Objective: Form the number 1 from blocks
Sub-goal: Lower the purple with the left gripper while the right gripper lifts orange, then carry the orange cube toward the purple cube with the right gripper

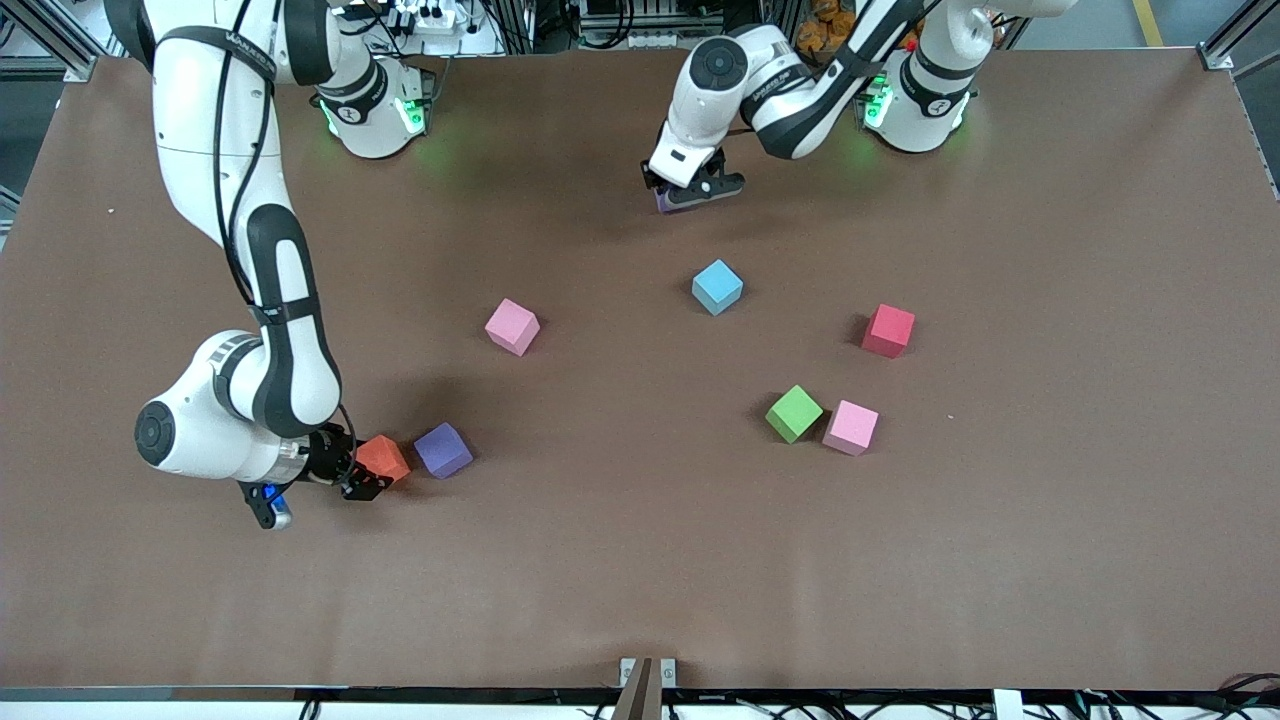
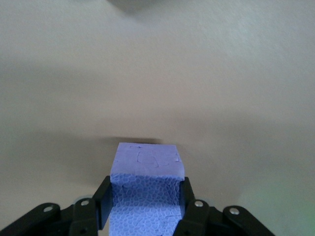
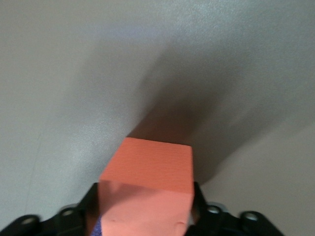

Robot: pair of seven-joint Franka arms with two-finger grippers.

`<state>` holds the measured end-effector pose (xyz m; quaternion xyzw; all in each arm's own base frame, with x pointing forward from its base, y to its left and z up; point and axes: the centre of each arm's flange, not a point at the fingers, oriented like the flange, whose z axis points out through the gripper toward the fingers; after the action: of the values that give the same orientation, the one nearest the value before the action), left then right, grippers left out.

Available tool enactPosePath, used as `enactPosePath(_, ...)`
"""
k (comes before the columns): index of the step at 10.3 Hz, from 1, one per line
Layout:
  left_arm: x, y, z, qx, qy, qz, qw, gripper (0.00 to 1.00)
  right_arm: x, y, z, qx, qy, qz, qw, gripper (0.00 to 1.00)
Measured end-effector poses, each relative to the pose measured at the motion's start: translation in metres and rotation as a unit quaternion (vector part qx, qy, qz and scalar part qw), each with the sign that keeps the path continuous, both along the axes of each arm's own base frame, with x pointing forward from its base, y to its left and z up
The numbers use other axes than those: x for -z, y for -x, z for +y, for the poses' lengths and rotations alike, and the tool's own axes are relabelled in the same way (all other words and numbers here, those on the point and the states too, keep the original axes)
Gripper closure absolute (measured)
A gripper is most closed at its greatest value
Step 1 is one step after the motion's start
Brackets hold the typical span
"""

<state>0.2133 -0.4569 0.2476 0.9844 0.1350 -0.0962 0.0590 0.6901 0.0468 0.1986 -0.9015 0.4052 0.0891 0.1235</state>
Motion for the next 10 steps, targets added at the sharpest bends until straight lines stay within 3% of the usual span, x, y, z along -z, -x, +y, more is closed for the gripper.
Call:
enactPosePath(1,-0.004,0.009,-0.005,0.009,0.005,-0.003,1.0,0.42,-0.001,0.0,-0.001,0.0,0.0,-0.001,1.0,0.38)
enactPosePath(4,-0.011,0.037,-0.019,0.052,0.016,-0.014,0.998,0.51,-0.002,-0.001,-0.002,-0.004,0.001,-0.003,1.0,0.38)
enactPosePath(5,-0.011,0.042,-0.02,0.062,0.016,-0.018,0.998,0.51,-0.005,-0.003,-0.004,-0.015,0.001,-0.011,1.0,0.4)
enactPosePath(7,-0.011,0.048,-0.021,0.071,0.015,-0.019,0.997,0.51,-0.03,-0.01,-0.008,-0.072,0.004,-0.047,0.996,0.41)
enactPosePath(10,-0.003,0.057,-0.022,0.09,0.011,-0.016,0.996,0.51,-0.106,-0.013,-0.012,-0.19,0.078,-0.088,0.975,0.41)
